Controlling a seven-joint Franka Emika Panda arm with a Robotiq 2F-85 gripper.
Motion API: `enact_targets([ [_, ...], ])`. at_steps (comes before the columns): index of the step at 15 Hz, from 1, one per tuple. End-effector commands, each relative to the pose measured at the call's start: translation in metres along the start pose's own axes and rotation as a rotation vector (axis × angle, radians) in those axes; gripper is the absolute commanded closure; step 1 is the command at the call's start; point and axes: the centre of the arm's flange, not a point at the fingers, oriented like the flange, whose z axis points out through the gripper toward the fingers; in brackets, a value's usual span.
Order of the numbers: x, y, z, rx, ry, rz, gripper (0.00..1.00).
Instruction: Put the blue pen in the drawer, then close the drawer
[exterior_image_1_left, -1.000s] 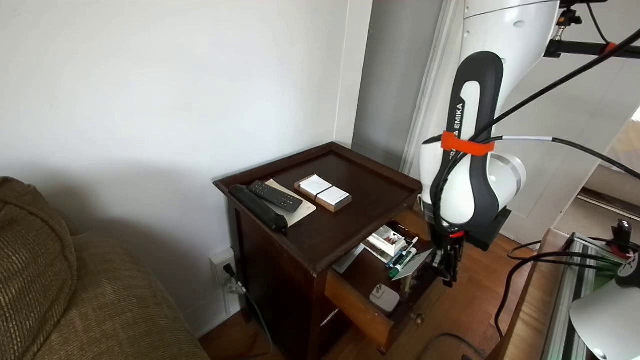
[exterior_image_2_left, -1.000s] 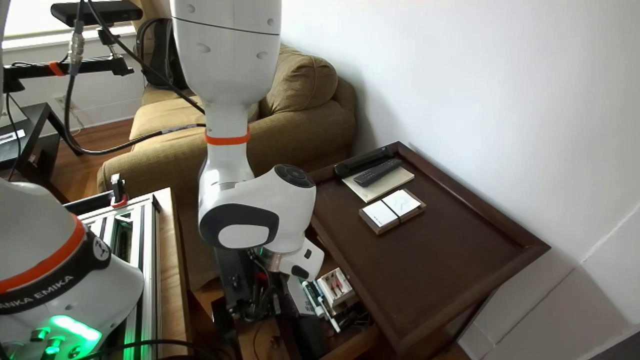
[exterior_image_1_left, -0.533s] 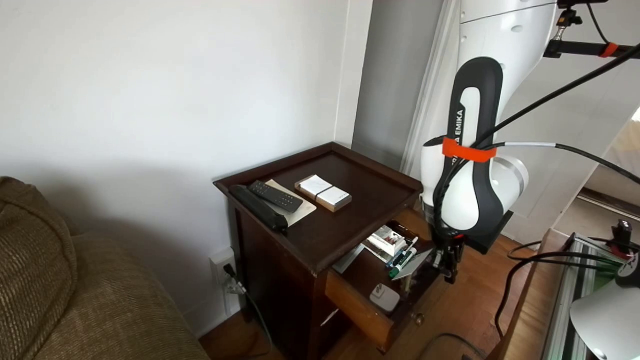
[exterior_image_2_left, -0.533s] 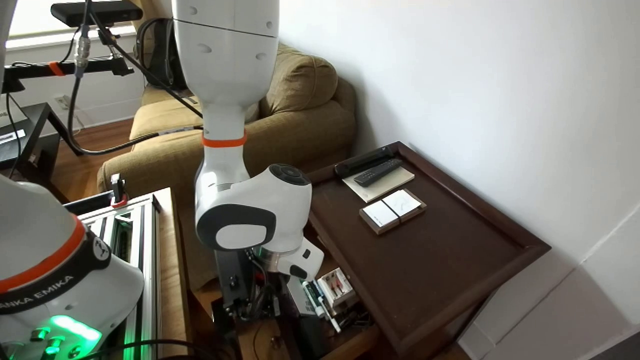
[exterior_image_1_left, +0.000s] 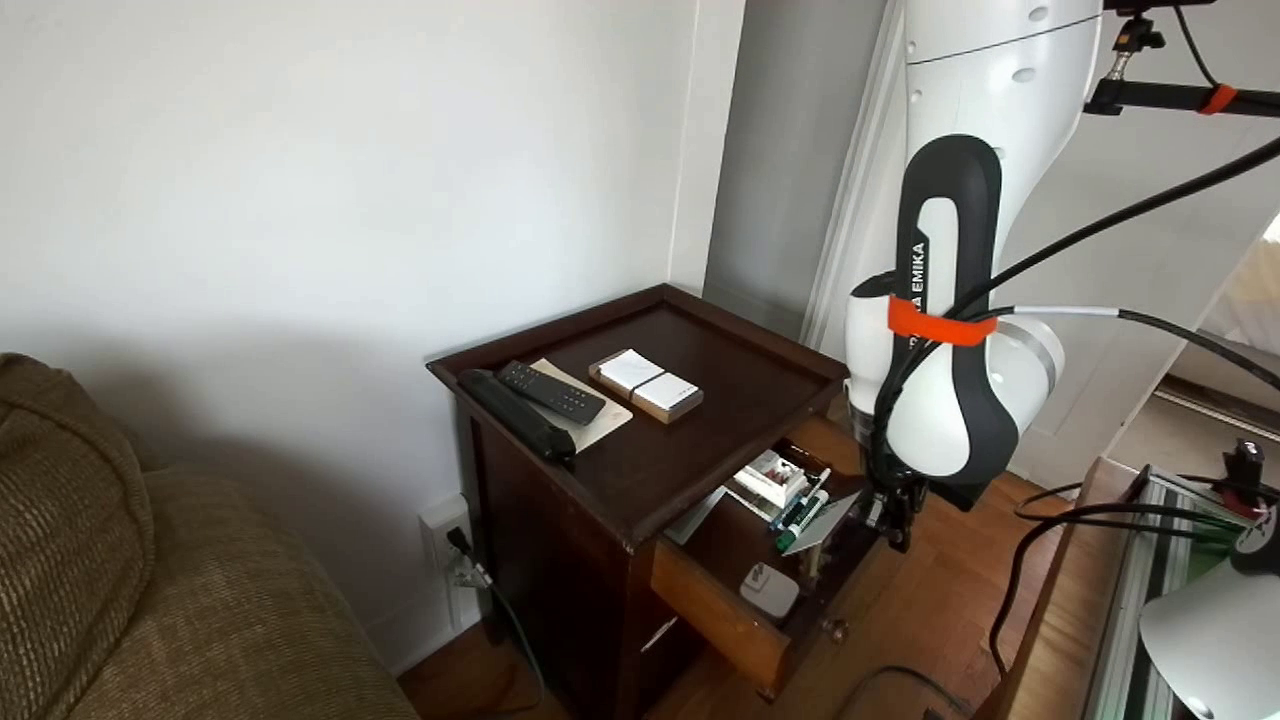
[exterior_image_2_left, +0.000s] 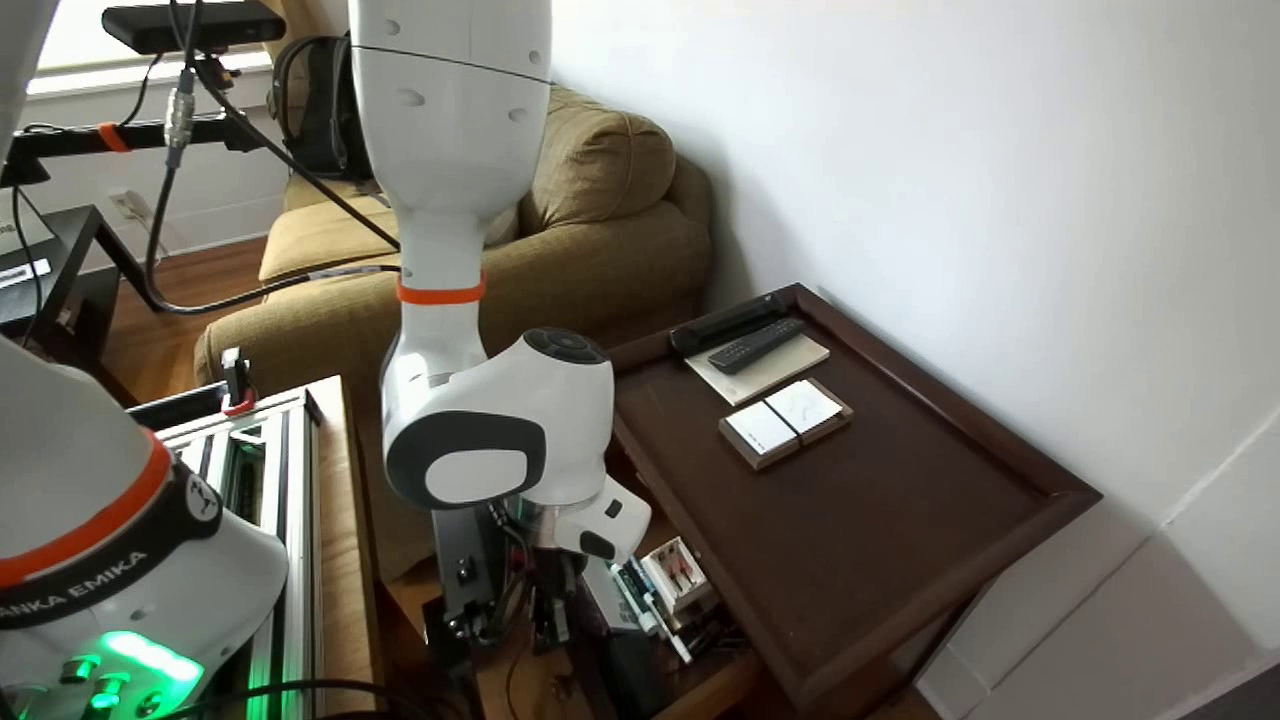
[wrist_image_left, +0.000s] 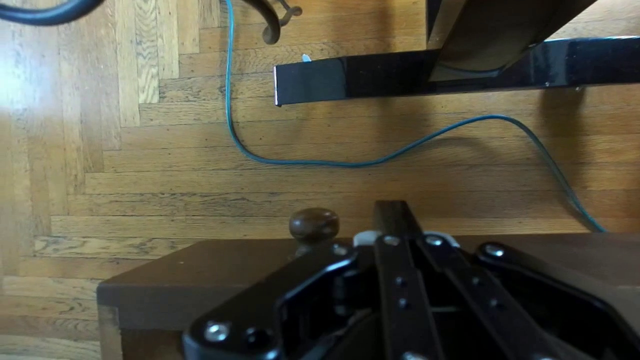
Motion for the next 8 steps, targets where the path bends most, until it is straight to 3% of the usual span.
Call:
enact_targets([
  [1,0.0283,-0.0008,-0.0060,0.042,0.105,0.057,1.00],
  [8,0.0320,0.0077,-0.0126,0.078,0.178,0.112,1.00],
])
